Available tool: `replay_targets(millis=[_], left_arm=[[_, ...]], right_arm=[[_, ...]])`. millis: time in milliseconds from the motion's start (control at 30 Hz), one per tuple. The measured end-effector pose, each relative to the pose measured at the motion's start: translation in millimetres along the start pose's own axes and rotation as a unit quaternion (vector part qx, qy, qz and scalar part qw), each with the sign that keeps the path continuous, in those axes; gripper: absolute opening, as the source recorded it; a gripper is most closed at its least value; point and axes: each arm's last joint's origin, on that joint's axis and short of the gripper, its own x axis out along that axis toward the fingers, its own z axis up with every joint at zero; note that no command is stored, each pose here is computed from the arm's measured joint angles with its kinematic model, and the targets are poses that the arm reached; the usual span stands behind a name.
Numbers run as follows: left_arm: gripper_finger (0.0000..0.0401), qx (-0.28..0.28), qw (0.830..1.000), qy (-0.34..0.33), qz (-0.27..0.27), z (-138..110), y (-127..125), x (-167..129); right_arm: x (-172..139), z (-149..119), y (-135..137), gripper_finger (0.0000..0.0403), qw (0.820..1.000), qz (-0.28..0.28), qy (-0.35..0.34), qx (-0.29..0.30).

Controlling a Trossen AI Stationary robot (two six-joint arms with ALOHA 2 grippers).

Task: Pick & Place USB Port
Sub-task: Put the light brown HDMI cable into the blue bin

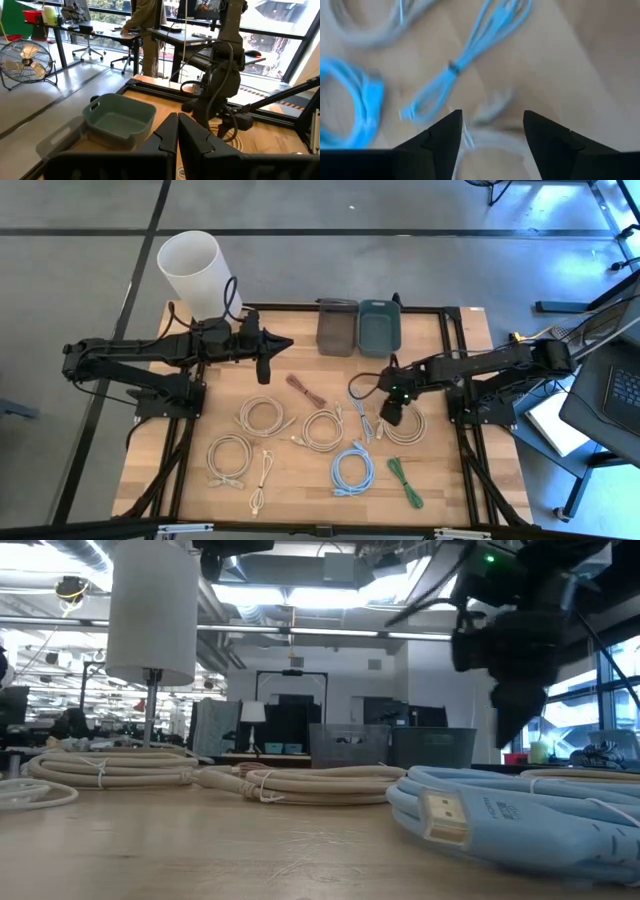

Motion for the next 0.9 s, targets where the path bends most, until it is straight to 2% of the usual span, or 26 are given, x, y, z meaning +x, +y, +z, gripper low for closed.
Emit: replay_targets(millis=[133,200,300,633,900], left_arm=[[0.0006,0.002,1.000,0.000,0.000,0.0,0.0,0.0],[0.0006,0.007,1.000,0.000,-0.001,0.0,0.0,0.0],[0.0006,0.018,1.000,0.000,-0.001,-0.1,0.0,0.0],[0.0006,0.033,0.999,0.000,-0.001,0.0,0.0,0.0],[0.0006,0.034,0.999,0.002,0.000,-0.4,0.0,0.1]], right_arm=[[4.0,5.6,-6.9,0.0220,0.998,-0.026,0.001,0.053],[3.6,10.4,-11.2,0.0220,0.996,-0.035,-0.019,0.084],[1.1,25.2,-18.7,0.0220,0.992,-0.018,-0.065,0.111],[-13.1,48.5,-37.3,0.0220,0.987,-0.027,-0.100,0.121],[-12.4,35.9,-44.5,0.0220,0.992,-0.066,-0.035,0.105]])
